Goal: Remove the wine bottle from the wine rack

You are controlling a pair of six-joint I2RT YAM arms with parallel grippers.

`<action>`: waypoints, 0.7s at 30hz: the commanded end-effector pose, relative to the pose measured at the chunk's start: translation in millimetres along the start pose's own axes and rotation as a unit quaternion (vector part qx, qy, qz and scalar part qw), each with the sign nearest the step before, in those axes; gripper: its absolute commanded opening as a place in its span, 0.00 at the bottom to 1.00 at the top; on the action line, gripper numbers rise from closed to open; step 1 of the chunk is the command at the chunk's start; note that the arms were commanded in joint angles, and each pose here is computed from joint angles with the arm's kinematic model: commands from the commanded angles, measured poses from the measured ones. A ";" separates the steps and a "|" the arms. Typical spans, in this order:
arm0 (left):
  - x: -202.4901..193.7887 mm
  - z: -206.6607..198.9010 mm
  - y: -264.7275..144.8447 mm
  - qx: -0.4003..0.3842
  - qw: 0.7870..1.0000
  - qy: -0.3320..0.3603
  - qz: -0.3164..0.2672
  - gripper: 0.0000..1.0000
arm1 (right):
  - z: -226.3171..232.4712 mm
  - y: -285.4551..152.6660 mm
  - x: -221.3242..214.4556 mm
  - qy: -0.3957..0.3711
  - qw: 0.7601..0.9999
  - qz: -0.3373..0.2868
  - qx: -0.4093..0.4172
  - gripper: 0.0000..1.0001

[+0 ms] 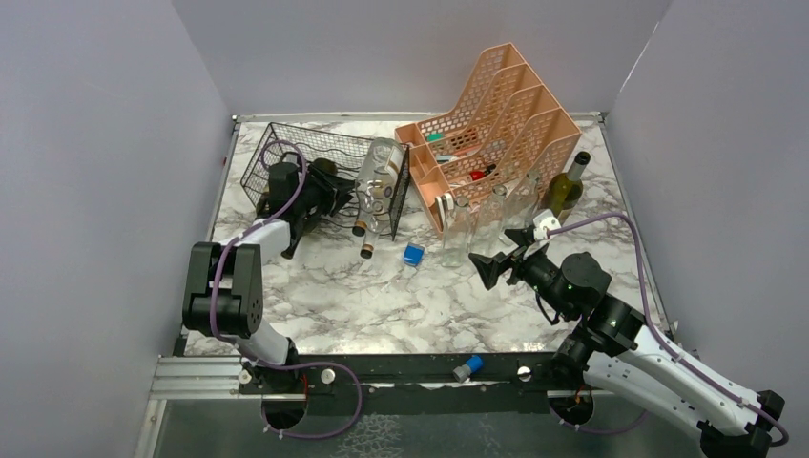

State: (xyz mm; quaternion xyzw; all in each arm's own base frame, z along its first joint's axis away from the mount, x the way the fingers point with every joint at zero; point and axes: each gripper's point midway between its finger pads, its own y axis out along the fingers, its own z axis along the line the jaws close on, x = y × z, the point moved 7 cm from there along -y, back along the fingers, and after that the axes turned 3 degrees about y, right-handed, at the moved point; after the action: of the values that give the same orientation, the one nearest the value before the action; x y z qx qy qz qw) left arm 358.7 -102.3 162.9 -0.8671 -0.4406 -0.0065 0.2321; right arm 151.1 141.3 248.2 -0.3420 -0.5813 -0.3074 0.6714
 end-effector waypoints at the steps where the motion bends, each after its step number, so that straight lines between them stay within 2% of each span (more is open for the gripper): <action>1: -8.9 -0.5 5.7 -0.001 0.999 0.032 -0.008 0.55 | -2.1 -3.1 9.8 0.007 1.000 -0.010 -0.010 1.00; 6: -9.5 -18.0 -21.0 -0.028 0.996 0.087 -0.019 0.75 | -3.1 -3.8 5.7 0.004 1.000 -0.009 -0.011 1.00; 12: 0.2 -38.2 -58.6 0.010 0.979 0.203 -0.018 0.87 | -2.0 -2.0 6.9 0.002 1.000 -0.012 -0.007 1.00; 15: 8.8 -28.6 -86.8 0.053 0.967 0.247 -0.025 0.90 | -2.0 -1.9 7.5 0.001 1.000 -0.015 -0.007 1.00; 21: 25.3 5.5 -134.1 0.181 0.926 0.329 -0.040 0.90 | -1.1 -3.6 4.9 0.007 1.000 -0.021 0.000 1.00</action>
State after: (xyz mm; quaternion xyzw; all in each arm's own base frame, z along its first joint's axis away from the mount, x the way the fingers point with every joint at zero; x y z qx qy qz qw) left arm 299.1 -41.8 236.8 -0.7861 -0.4251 -0.2190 0.3916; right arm 149.9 140.0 249.7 -0.3390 -0.5824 -0.3099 0.6707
